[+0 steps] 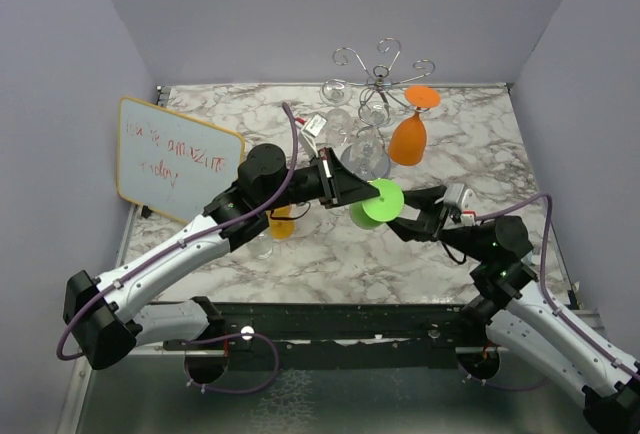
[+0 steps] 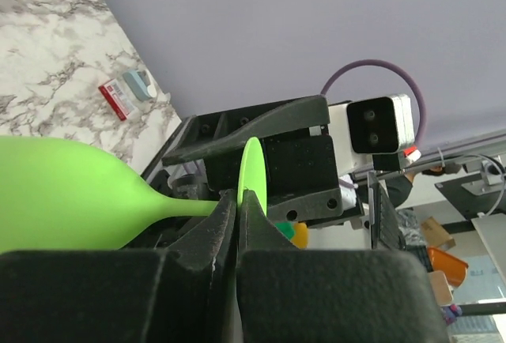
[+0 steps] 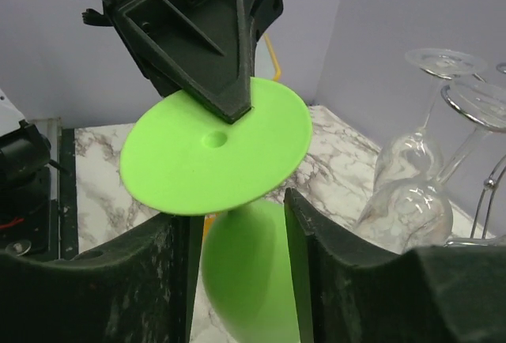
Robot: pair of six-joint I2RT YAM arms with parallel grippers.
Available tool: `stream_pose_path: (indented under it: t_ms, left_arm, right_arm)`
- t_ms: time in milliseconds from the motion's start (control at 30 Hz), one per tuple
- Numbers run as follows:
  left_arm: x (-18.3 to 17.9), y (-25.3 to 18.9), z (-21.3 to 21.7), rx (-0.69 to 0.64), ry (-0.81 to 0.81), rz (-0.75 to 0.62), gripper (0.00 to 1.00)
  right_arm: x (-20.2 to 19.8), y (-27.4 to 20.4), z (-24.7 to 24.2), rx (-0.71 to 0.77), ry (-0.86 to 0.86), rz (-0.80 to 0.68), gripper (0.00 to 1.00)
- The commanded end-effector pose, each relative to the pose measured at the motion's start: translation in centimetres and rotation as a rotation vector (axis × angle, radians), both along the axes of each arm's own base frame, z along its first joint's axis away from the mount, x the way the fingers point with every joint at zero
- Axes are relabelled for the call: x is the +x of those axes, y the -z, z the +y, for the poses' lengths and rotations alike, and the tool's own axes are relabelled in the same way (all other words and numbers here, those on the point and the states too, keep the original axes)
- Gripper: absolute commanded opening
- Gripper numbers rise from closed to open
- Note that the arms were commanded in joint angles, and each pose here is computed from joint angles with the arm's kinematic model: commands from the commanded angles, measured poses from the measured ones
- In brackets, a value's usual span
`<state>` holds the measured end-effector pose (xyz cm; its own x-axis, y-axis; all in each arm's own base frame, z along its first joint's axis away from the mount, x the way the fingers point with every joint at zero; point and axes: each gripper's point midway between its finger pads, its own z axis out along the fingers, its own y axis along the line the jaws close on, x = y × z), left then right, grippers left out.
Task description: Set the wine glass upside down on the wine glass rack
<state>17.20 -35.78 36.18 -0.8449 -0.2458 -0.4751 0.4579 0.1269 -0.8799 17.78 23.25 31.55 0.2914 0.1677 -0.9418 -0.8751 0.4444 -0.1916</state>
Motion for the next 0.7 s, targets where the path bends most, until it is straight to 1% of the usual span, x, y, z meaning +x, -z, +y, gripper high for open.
stream_pose_path:
  t_ms: [0,33,67,133,267,400,567,667]
  left_arm:
    - [1.0,-0.8,2.0,0.015,-0.086,-0.030,0.00]
    - [1.5,-0.8,2.7,0.031,-0.126,-0.039,0.00]
    - [2.2,-0.8,3.5,0.055,-0.170,-0.050,0.00]
    - [3.7,-0.7,5.3,0.135,-0.260,-0.082,0.00]
    - [6.7,-3.4,9.4,0.222,-0.457,-0.169,0.00]
    - [10.2,-5.3,13.2,0.308,-0.634,-0.220,0.00]
    - [14.2,-6.7,15.7,0.369,-0.744,-0.243,0.00]
    - [16.1,-8.3,16.5,0.357,-0.787,-0.279,0.00]
  right_arm:
    - [0.2,0.6,-0.5,0.027,0.028,0.096,0.53]
    - [0.1,0.6,-0.6,0.031,0.027,0.106,0.56]
    - [0.0,0.8,-0.7,0.037,0.030,0.118,0.61]
    - [0.0,0.8,-1.0,0.053,0.043,0.146,0.64]
    - [-0.1,0.8,-1.9,0.092,0.081,0.214,0.65]
    - [0.1,0.2,-3.0,0.146,0.134,0.291,0.65]
    - [0.3,-0.6,-3.7,0.191,0.178,0.426,0.65]
    - [0.6,-0.8,-3.9,0.206,0.198,0.499,0.65]
